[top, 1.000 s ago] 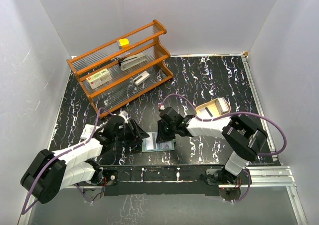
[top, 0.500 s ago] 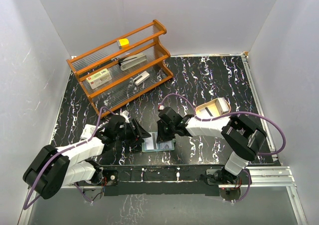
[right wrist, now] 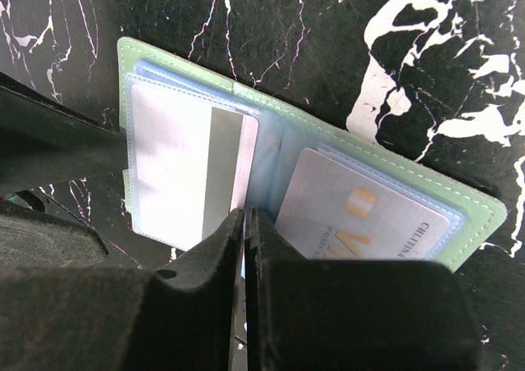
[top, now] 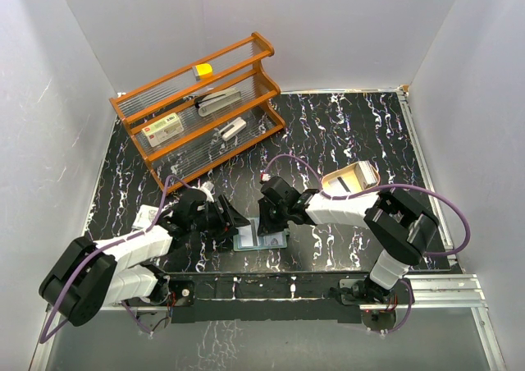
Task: Put the credit cards into the card holder
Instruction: Turn over the card slot in the card holder.
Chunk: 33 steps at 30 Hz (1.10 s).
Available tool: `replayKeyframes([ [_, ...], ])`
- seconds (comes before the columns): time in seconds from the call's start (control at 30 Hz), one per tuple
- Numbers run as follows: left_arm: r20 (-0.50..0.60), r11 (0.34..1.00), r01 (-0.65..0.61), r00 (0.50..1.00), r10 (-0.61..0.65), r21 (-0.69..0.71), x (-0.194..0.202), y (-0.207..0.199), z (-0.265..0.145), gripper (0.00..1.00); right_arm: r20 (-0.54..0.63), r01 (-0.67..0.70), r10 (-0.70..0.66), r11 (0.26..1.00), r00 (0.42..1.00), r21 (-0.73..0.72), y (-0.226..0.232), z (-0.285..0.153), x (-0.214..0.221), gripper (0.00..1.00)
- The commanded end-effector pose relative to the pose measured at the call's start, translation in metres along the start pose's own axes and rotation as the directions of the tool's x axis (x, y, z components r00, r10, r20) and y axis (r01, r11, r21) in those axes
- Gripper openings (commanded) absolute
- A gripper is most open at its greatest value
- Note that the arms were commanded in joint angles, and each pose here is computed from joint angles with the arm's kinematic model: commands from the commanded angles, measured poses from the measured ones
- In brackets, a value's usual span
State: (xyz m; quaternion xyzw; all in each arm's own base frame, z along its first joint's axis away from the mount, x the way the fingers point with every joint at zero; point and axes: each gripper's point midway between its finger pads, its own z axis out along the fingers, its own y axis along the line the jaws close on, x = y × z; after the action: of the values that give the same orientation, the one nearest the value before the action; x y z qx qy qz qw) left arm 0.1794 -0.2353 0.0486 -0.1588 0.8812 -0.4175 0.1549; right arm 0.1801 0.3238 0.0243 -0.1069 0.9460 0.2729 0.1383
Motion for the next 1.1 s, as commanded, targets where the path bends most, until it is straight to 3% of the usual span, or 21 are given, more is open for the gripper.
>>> replayKeyframes([
  [0.0,-0.001,0.999,-0.004,1.0,0.004,0.047,-0.004,-0.014,0.0,0.59,0.001,0.026,-0.026,0.999,1.0,0.033,-0.006,0.006,0.003,0.04],
  [0.7,-0.03,0.983,0.051,0.998,-0.046,0.176,-0.002,-0.044,-0.003,0.59,0.043,0.031,-0.028,0.997,0.999,-0.067,0.009,0.008,-0.001,0.05],
  [1.07,-0.03,0.979,0.054,0.998,-0.049,0.199,0.0,-0.057,-0.001,0.59,0.121,0.042,-0.031,0.995,0.992,-0.091,0.016,-0.007,-0.013,0.09],
])
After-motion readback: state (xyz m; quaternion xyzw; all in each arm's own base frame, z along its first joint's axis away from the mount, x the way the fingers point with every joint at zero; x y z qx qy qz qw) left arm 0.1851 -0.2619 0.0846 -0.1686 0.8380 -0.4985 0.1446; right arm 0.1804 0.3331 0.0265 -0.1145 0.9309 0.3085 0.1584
